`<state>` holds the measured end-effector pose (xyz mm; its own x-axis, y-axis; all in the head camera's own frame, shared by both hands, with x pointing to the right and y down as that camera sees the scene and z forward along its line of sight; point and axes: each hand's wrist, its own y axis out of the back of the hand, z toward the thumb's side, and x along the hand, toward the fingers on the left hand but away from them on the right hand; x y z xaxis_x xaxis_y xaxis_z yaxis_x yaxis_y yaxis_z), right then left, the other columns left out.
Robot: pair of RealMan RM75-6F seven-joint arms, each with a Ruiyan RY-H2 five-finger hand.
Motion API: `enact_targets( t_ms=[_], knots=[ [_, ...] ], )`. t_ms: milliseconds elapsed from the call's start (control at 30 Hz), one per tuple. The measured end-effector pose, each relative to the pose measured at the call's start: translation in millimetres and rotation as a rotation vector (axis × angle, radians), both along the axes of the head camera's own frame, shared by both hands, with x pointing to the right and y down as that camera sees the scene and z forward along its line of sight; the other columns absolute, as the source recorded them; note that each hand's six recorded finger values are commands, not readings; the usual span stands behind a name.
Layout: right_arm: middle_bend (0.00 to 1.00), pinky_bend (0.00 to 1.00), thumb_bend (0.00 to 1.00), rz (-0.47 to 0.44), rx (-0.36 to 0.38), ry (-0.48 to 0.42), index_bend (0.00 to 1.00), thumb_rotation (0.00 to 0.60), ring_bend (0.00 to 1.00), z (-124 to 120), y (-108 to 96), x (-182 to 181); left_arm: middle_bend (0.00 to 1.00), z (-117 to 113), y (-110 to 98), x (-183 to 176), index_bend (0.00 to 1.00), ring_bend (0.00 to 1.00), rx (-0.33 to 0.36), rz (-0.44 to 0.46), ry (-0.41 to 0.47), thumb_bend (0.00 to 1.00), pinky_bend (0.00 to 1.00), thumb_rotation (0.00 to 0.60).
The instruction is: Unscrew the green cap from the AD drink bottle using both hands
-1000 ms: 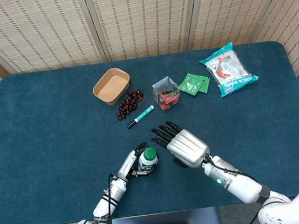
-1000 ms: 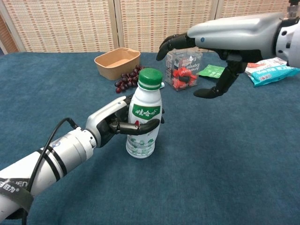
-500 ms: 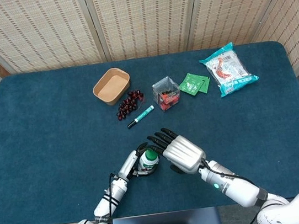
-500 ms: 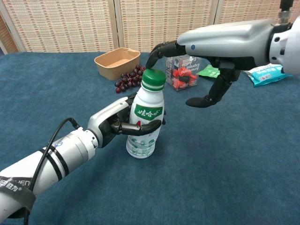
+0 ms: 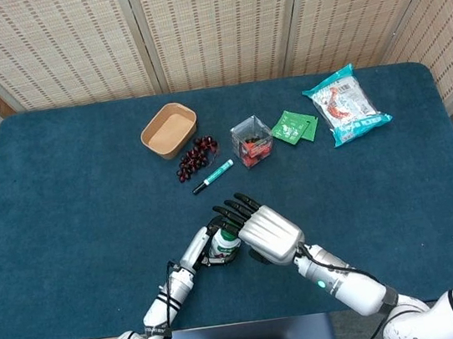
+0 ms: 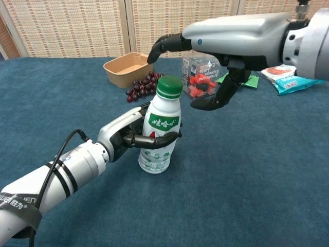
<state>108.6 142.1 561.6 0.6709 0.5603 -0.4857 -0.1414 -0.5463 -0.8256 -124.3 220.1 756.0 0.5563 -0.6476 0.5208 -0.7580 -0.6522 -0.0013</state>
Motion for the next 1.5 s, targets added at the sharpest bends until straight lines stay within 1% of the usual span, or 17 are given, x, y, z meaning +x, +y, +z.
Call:
enact_targets(
  t_ms=[100, 167, 233, 367, 600, 867, 1100, 1333, 1500],
  knots=[
    [0.00, 0.00, 0.25, 0.014, 0.022, 0.000, 0.13, 0.600, 0.00, 1, -4, -2, 0.78, 0, 0, 0, 0.72, 0.33, 0.002, 0.000, 0.000, 0.83, 0.05, 0.600],
    [0.00, 0.00, 0.25, 0.018, 0.021, 0.006, 0.17, 0.600, 0.00, 3, -4, -2, 0.78, -1, 0, 1, 0.72, 0.33, 0.002, 0.001, 0.001, 0.83, 0.05, 0.600],
    [0.00, 0.00, 0.25, 0.021, 0.016, 0.014, 0.25, 0.600, 0.00, 5, -5, -3, 0.78, -1, 0, 1, 0.72, 0.33, 0.002, 0.002, 0.002, 0.83, 0.05, 0.600],
    [0.00, 0.00, 0.26, 0.022, 0.014, 0.025, 0.33, 0.600, 0.00, 8, -4, -6, 0.78, -2, 1, 0, 0.71, 0.33, 0.003, 0.003, 0.003, 0.83, 0.05, 0.600],
    [0.00, 0.00, 0.25, 0.043, 0.021, 0.019, 0.35, 0.600, 0.00, 8, -8, -10, 0.78, -3, 1, -1, 0.71, 0.33, 0.004, 0.004, 0.004, 0.83, 0.05, 0.600],
    [0.00, 0.00, 0.25, 0.052, 0.028, 0.011, 0.42, 0.600, 0.00, 8, -8, -13, 0.78, -2, 2, -1, 0.71, 0.33, 0.002, 0.006, 0.002, 0.82, 0.05, 0.600],
    [0.00, 0.00, 0.25, 0.059, 0.037, 0.001, 0.52, 0.600, 0.00, 9, -8, -16, 0.78, -1, 2, -1, 0.71, 0.33, 0.001, 0.007, -0.001, 0.82, 0.05, 0.600],
    [0.05, 0.00, 0.27, 0.069, 0.055, -0.015, 0.63, 0.600, 0.00, 8, -8, -19, 0.78, -2, 2, 0, 0.71, 0.33, 0.003, 0.007, 0.000, 0.82, 0.05, 0.600],
    [0.06, 0.00, 0.27, 0.076, 0.074, -0.030, 0.67, 0.600, 0.00, 5, -9, -19, 0.78, -2, 1, -2, 0.71, 0.33, 0.005, 0.004, 0.000, 0.82, 0.05, 0.600]
  ],
)
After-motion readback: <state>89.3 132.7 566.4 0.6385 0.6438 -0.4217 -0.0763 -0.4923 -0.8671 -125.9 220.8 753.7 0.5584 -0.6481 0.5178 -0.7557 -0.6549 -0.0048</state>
